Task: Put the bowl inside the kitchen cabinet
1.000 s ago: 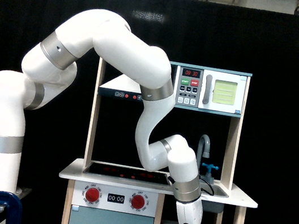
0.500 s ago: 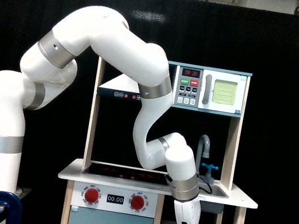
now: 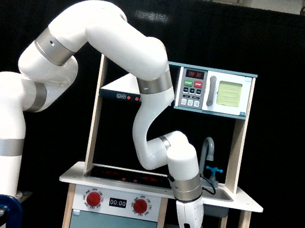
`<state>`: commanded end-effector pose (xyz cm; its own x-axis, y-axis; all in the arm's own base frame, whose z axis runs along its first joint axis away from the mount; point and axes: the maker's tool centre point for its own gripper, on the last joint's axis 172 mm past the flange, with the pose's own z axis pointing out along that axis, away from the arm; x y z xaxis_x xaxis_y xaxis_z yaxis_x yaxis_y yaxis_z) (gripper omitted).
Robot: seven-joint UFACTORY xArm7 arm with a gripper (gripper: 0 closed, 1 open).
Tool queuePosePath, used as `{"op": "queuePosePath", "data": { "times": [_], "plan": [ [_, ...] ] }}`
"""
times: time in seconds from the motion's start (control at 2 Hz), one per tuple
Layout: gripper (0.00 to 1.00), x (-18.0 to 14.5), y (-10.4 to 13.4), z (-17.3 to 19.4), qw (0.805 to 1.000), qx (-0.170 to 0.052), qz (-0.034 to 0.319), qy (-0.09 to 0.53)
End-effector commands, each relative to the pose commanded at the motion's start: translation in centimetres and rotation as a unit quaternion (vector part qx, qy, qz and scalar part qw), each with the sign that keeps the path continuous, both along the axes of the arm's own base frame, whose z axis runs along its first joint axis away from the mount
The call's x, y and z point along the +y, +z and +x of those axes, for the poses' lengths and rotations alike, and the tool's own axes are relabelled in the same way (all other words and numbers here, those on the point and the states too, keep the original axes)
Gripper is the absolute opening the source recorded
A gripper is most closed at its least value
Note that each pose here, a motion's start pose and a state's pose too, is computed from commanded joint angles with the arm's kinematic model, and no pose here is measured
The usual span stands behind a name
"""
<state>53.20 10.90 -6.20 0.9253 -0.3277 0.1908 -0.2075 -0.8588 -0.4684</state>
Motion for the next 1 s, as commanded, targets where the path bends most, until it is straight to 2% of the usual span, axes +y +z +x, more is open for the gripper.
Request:
{"op": "queuePosePath", "data": {
  "times": [0.5, 1.0],
  "plan": [
    [1.00, -4.7, 5.6, -3.0, 1.000, 0.000, 0.000, 0.000],
    [1.00, -15.8, 11.7, -13.6, 1.000, 0.000, 0.000, 0.000]
  ]
}}
